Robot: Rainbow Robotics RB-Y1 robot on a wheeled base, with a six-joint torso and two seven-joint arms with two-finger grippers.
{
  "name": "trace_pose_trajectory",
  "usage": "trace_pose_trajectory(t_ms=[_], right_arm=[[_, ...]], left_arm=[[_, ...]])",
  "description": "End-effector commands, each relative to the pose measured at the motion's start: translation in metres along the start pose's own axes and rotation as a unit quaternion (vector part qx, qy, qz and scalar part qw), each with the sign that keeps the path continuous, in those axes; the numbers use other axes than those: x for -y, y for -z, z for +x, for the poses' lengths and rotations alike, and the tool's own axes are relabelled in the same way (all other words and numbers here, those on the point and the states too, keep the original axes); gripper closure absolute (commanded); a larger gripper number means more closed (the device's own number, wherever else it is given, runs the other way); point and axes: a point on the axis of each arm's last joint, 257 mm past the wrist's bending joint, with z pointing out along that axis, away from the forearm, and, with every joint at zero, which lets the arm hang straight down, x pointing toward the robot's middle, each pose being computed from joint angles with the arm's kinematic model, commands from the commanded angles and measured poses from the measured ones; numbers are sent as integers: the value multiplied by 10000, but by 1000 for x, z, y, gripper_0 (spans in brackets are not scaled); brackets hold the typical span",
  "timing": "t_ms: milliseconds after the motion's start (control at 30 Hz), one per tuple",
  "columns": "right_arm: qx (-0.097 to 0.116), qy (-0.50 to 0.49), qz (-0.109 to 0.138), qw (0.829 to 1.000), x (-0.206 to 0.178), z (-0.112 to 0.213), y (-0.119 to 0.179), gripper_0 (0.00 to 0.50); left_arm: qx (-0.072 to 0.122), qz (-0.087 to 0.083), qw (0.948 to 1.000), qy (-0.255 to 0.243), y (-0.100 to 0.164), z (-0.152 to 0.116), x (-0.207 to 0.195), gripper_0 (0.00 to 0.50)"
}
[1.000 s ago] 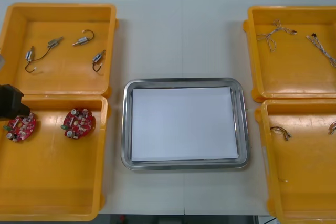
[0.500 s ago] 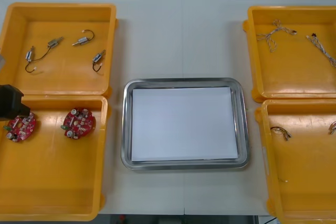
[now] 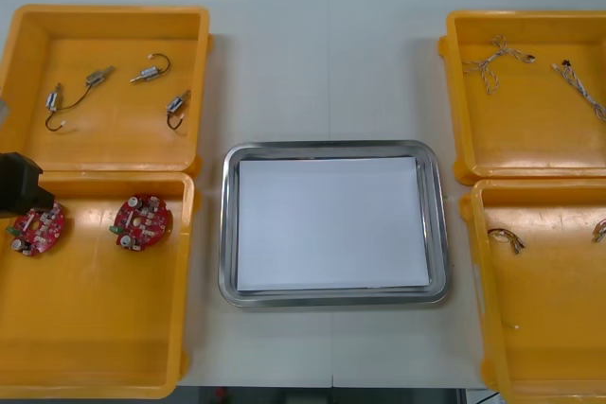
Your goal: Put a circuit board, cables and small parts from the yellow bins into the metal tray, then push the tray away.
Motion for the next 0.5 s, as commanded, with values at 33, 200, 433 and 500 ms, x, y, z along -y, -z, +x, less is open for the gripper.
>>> trace_pose_trajectory(t_ms=[33,200,433,500], right_arm=[[79,-206,226,9995,15,-3,15,0],[79,-206,226,9995,15,-3,15,0],[79,-206,226,9995,15,-3,15,0],[79,-206,226,9995,15,-3,15,0]], left_arm=[[270,-215,9985,-419,19,-19,-13,0],[270,-215,9985,-419,19,-19,-13,0],[270,-215,9985,-419,19,-19,-13,0],[270,-215,9985,-419,19,-19,-13,0]])
